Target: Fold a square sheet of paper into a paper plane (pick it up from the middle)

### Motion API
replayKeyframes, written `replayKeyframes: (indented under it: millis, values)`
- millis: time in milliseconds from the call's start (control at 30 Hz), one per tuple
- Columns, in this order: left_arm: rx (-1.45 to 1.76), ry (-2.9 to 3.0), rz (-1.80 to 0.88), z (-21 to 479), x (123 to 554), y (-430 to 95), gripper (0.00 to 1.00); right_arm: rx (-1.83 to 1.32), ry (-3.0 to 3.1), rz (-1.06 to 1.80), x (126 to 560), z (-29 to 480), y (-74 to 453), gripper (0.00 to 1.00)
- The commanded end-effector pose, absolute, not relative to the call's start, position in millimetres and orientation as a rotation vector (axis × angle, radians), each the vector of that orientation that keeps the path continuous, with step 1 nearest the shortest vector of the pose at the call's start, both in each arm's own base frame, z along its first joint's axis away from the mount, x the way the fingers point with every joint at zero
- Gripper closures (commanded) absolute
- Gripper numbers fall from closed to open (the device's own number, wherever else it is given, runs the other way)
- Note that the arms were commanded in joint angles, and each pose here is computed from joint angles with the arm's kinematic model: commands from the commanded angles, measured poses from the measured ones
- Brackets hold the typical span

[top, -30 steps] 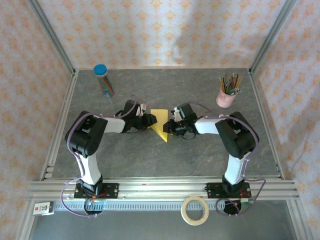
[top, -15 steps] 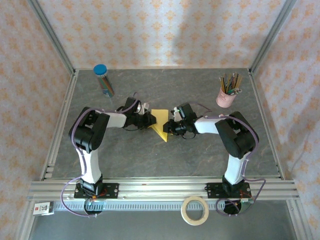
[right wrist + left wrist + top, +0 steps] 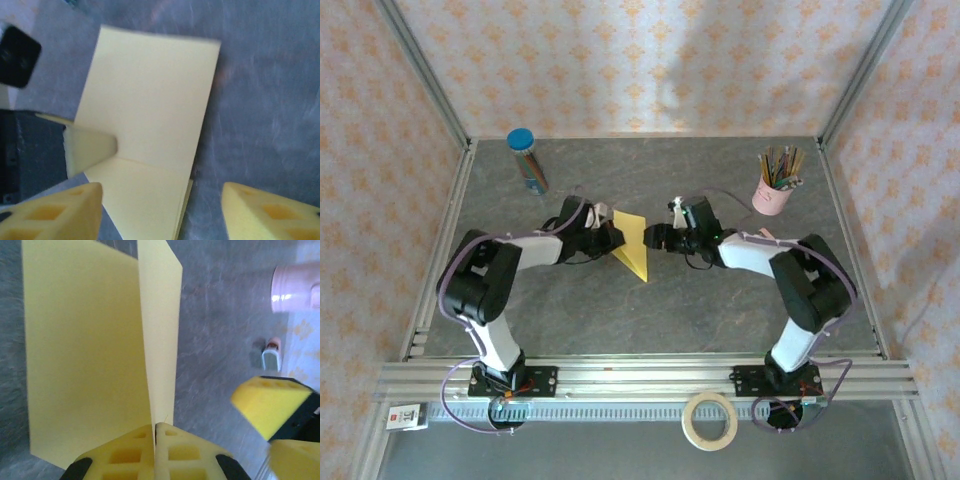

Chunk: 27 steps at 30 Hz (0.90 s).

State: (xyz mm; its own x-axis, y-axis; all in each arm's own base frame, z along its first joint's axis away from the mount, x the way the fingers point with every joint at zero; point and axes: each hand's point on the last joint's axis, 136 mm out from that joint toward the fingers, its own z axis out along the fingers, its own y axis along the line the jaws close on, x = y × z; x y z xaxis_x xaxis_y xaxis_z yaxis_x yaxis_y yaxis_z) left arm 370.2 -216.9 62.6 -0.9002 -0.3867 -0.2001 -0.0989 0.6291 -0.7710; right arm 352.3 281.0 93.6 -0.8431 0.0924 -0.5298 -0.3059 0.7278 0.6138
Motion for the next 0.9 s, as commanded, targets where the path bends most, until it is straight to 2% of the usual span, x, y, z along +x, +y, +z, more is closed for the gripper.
replayKeyframes:
  millis: [0, 100, 167, 333, 667, 867]
  values:
    - [-0.546, 2.401, -1.079, 75, 378, -204, 1.00, -0.212, 2.205, 0.850, 373, 124, 270, 0.30]
    - [-0.672, 2.362, -1.019, 75, 375, -194, 1.00, -0.269, 2.134, 0.823, 373, 134, 271, 0.30]
    - [-0.741, 2.351, -0.992, 73, 373, -191, 1.00, -0.337, 2.095, 0.793, 368, 135, 273, 0.34]
    - [-0.853, 2.331, -0.969, 68, 368, -197, 1.00, -0.526, 2.027, 0.685, 344, 126, 284, 0.37]
    - [-0.930, 2.349, -0.980, 58, 368, -213, 1.00, -0.797, 2.038, 0.542, 313, 84, 310, 0.58]
    - [-0.921, 2.367, -0.975, 59, 367, -216, 1.00, -0.851, 2.034, 0.510, 307, 74, 320, 0.58]
